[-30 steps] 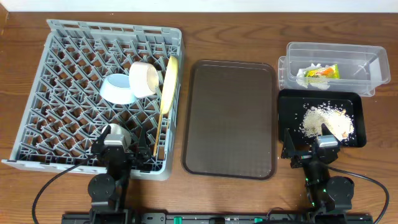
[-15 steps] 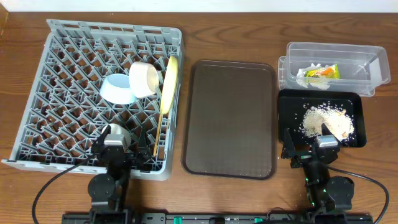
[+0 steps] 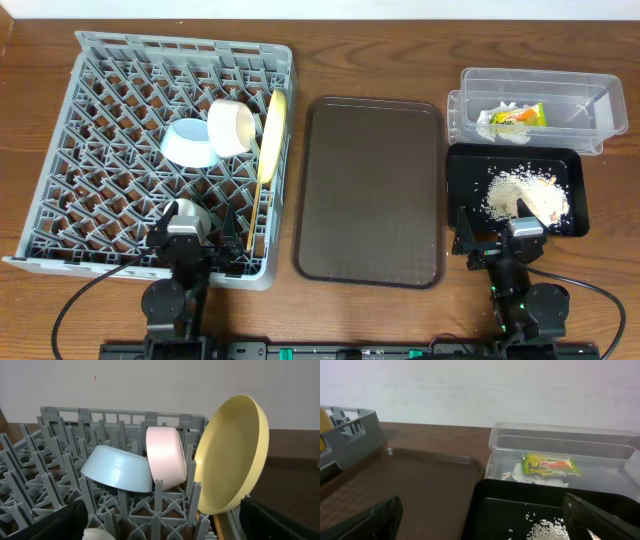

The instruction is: Sort waste into correct bins and load items into the dishwasher

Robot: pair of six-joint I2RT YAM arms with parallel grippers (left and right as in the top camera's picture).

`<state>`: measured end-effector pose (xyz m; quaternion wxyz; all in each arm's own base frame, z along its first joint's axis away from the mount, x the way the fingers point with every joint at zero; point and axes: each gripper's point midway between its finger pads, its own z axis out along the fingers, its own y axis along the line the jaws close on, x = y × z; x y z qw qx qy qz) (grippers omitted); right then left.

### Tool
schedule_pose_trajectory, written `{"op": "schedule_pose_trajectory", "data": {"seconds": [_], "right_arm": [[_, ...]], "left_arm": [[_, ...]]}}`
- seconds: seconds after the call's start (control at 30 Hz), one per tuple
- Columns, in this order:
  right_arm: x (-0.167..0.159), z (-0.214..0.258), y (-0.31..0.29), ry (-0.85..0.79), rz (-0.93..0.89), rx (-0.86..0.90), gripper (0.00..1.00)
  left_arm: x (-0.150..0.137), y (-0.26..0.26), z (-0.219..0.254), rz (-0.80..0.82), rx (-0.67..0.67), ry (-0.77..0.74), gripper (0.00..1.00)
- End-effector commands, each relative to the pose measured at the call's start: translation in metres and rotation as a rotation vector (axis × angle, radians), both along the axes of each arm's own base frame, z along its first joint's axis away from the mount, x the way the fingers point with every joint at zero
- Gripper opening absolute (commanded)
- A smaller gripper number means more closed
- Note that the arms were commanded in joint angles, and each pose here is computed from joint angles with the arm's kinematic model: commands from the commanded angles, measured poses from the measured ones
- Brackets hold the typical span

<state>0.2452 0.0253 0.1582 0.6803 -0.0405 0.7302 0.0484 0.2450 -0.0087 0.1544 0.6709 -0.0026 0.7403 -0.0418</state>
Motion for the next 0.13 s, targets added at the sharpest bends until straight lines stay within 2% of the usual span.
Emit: {"op": "schedule_pose_trajectory", "data": {"seconds": [0.0, 0.1], "right_arm": [[-0.0004, -0.0005, 0.0021, 0.0, 0.01, -0.007, 0.99], [-0.0005, -0.0006, 0.0021, 0.0, 0.01, -0.007, 0.99]], "left_arm": [[-0.0011, -0.0025, -0.0149, -0.015, 0.015, 0.046, 0.97], [-0.0011, -0.0025, -0.0149, -0.016, 0.015, 0.046, 0.97]]}}
